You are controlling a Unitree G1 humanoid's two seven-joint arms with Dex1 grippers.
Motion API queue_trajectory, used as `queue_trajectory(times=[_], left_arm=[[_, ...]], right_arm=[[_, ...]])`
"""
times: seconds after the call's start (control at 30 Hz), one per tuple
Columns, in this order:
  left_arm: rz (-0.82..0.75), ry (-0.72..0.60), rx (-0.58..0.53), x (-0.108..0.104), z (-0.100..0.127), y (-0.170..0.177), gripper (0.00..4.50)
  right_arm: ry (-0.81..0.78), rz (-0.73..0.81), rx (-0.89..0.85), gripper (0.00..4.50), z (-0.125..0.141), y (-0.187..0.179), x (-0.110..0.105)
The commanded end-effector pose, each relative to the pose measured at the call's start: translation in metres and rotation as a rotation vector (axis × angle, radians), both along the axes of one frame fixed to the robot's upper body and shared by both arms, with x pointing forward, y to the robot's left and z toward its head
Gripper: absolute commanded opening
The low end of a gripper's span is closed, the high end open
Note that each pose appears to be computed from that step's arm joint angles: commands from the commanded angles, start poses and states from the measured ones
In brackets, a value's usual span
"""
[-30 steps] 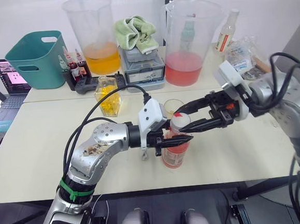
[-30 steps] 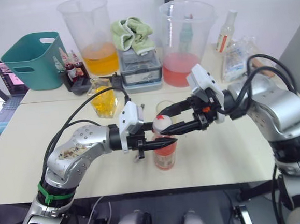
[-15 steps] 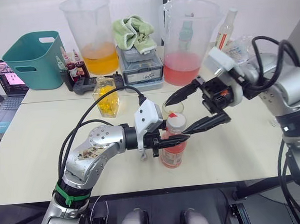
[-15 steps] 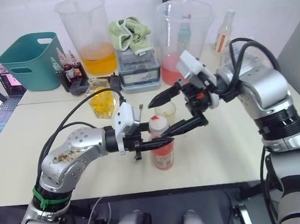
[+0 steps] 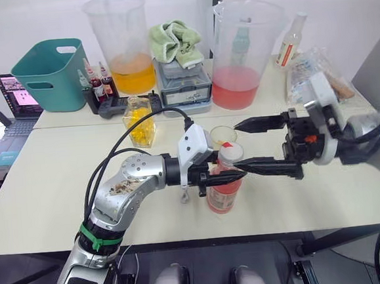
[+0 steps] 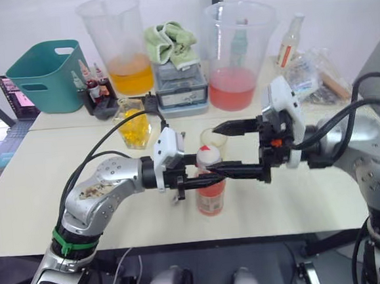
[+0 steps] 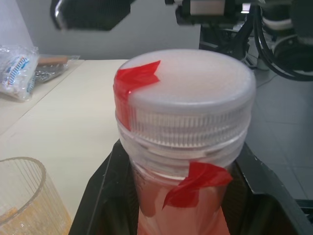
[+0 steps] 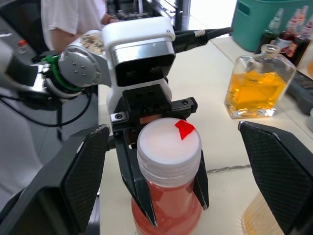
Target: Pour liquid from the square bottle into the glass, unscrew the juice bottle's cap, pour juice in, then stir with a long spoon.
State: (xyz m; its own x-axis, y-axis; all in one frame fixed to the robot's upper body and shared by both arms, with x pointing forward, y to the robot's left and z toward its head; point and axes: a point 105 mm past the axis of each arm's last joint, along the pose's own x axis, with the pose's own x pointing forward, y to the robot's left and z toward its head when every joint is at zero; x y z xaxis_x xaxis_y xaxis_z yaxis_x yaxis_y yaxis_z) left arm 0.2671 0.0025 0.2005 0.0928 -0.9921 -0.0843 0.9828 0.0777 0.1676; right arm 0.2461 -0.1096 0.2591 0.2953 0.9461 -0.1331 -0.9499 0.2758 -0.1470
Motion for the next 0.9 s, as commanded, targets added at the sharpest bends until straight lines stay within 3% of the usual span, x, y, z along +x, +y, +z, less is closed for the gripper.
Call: queue_trajectory(times=[0.03,0.23,0.33,0.53,0.7,0.9], left_arm=[[-0.063,0.067,0.044,-0.008,-0.018,-0.007,1.62],[-0.078,0.061,0.046,-0.008,-0.015,-0.008,1.62],[-0.075,0.057,0.048,-0.007,-0.014,-0.007,1.62],[-0.038,0.045,0.053,-0.003,-0.013,-0.005,1.62],[0.006,0.042,0.056,-0.001,-0.013,-0.001,1.62],[0.054,0.044,0.053,-0.004,-0.014,0.006,1.62]], right_arm=[[-0.033,-0.072,0.041,4.47,0.005,0.004,-0.007],[-0.028,-0.141,0.054,4.47,-0.002,0.009,-0.005],[-0.023,-0.137,0.059,3.71,-0.002,0.01,-0.005],[0.016,-0.025,0.018,1.69,-0.008,0.016,-0.008],[0.023,0.122,-0.05,1.65,-0.014,0.019,-0.002],[-0.013,0.416,-0.132,1.65,-0.019,0.023,0.007]])
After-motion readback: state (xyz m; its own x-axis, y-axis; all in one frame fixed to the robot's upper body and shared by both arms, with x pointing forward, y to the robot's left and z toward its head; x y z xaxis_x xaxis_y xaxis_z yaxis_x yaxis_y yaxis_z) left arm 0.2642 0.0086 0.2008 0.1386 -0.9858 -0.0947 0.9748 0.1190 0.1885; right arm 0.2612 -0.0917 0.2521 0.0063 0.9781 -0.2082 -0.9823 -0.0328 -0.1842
